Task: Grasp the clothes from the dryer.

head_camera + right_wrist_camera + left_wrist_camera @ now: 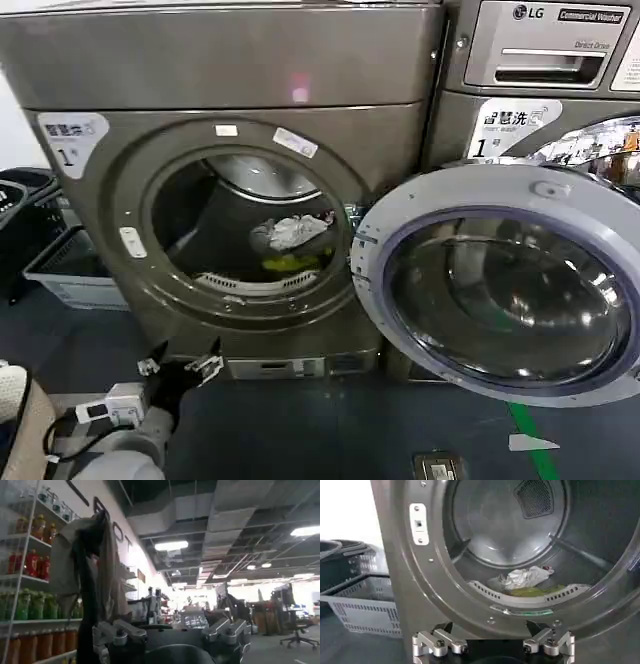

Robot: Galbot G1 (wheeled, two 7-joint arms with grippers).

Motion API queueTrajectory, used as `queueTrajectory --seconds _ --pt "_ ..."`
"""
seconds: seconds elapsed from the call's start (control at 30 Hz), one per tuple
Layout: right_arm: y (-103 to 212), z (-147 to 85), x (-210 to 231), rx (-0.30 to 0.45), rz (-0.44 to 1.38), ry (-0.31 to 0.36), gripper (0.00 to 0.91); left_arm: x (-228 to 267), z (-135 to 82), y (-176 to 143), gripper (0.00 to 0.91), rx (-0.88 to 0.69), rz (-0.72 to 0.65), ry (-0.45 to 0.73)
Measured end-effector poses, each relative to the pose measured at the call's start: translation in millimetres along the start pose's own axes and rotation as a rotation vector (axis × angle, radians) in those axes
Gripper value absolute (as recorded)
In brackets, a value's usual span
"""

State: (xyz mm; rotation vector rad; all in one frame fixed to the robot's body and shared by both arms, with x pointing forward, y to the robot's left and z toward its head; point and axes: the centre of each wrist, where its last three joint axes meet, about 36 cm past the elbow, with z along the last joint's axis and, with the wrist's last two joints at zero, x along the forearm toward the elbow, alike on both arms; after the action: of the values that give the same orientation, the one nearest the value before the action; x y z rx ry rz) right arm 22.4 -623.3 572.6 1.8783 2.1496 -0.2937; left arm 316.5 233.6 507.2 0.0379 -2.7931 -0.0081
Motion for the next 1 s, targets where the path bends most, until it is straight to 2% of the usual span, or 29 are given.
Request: queueTrajectory --seconds 1.0 --pt "-15.1 -8.1 -7.9 0.018 0.028 -0.015 0.907 -1.1 0.2 0.5 0.907 0.007 0.006 0.001"
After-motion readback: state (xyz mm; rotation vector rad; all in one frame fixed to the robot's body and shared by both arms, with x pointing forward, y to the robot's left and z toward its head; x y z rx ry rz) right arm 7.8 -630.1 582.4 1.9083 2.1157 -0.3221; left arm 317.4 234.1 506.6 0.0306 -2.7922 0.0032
